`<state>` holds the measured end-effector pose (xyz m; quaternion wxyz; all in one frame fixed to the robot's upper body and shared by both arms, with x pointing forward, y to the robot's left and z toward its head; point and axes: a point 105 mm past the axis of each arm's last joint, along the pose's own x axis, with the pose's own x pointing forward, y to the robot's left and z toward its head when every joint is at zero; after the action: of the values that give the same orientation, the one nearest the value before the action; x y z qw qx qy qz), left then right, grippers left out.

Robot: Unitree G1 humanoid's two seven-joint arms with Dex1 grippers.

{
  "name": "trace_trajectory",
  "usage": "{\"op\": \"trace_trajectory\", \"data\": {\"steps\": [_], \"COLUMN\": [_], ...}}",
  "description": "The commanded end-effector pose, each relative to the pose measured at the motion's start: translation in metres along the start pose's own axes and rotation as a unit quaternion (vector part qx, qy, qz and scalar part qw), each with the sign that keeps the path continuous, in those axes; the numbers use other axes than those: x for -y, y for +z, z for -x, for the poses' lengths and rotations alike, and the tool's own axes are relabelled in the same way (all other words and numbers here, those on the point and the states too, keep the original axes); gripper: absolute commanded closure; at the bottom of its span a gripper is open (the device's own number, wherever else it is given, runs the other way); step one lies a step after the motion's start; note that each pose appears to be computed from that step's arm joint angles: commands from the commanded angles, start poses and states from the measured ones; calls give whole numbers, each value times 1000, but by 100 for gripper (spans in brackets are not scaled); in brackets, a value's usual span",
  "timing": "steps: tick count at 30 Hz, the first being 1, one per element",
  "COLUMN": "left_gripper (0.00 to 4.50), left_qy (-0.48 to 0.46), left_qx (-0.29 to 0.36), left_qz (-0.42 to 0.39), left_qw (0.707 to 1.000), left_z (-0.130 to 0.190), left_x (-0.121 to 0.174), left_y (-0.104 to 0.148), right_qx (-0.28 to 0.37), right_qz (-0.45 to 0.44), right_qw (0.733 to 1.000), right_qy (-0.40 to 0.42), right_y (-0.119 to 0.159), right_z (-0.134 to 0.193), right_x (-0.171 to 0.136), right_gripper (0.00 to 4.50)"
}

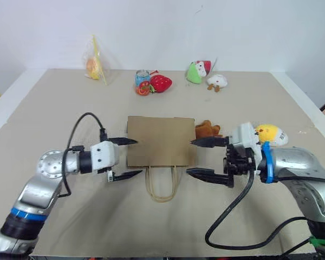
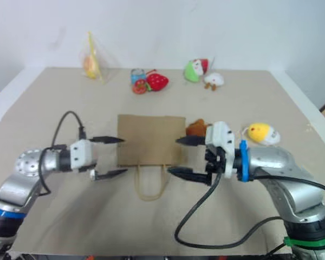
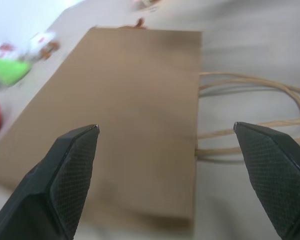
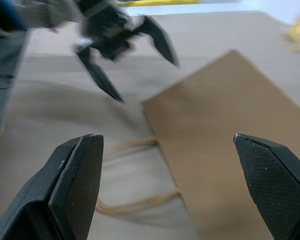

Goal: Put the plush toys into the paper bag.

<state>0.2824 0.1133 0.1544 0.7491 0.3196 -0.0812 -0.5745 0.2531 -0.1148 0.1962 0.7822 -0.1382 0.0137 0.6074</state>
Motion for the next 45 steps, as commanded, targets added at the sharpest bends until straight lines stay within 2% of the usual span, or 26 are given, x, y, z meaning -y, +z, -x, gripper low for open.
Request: {"op": "trace_trajectory", "data": {"steps": [1, 10, 17, 26, 38, 45], "left_gripper": [4, 4, 4, 4, 4, 4], "left_qy": [-51, -116, -120, -122, -137, -135], "left_qx": [19, 32, 27, 19, 26, 56], "left_qz": [-65, -118, -125, -125, -153, -154], "left_qw": [996, 986, 985, 984, 978, 977], "left_z": [-17, -40, -31, -19, -41, -53], "left_x": [4, 31, 26, 21, 33, 36], "left_y": [8, 5, 4, 5, 1, 13], "right_qx": [26, 34, 32, 20, 21, 22], "right_qz": [22, 20, 7, 11, 20, 21], "right_qw": [999, 999, 999, 999, 999, 999], "right_qy": [7, -9, -14, 36, 25, 16], "right_y": [17, 25, 24, 22, 23, 21], "right_z": [-9, -12, -10, -12, -16, -17], "right_x": [4, 2, -2, -18, -15, -14], "right_gripper": [0, 0, 0, 0, 0, 0]}}
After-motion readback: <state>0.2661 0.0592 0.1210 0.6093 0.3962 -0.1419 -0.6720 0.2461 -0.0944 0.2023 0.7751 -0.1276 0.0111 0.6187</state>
